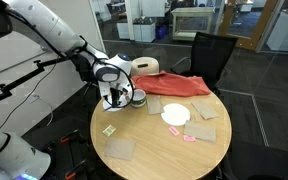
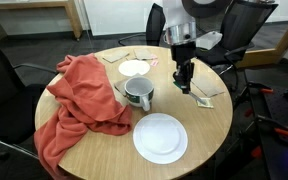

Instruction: Take the green pen out of the white and green mug

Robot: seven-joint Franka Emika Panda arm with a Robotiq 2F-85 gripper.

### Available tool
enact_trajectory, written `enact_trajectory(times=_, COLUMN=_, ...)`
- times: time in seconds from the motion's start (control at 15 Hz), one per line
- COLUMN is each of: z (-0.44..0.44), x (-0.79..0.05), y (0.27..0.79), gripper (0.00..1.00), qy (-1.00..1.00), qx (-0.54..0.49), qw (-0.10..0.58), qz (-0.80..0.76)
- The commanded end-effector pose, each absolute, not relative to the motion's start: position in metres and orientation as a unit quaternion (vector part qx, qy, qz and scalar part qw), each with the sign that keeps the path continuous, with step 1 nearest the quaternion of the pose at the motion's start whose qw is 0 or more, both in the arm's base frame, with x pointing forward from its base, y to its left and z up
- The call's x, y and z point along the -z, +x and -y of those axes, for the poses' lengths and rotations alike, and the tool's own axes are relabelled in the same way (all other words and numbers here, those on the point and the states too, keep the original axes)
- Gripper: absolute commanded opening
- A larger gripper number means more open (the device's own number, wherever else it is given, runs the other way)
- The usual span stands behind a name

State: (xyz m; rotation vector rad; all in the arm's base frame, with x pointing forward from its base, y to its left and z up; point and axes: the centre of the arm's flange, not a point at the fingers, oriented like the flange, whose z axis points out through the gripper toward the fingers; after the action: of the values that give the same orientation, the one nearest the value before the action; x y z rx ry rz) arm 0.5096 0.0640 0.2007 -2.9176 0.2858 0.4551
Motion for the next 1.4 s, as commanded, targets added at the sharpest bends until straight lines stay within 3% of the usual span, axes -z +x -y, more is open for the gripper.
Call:
enact_trajectory(times=0.0, z=-0.065, x=-0.194, y=0.513, gripper=0.04, qy=-0.972, qx=-0.183, qw=0.085, qz=-0.121)
enact_trajectory(times=0.2, z=-0.064, x=-0.187, y=0.510, gripper=0.05, qy=-0.968, qx=-0.198, qw=0.084, qz=-0.129)
enact_trajectory(times=0.27, z=-0.063, x=-0.186, y=0.510, gripper=0.40, qy=-0.967, qx=-0.201, qw=0.086, qz=-0.129)
enact_trajectory(times=0.33, z=-0.063, x=-0.186, y=0.510, gripper=0.40, qy=-0.967, qx=-0.202, qw=0.085, qz=-0.129)
enact_trajectory(times=0.87, z=-0.059, x=-0.190, y=0.509, gripper=0.98, qy=-0.967, qx=-0.202, qw=0.083, qz=-0.134)
enact_trajectory(times=1.33, z=-0.058, x=-0.181, y=0.506, gripper=1.00, qy=-0.970, qx=-0.195, qw=0.084, qz=-0.117)
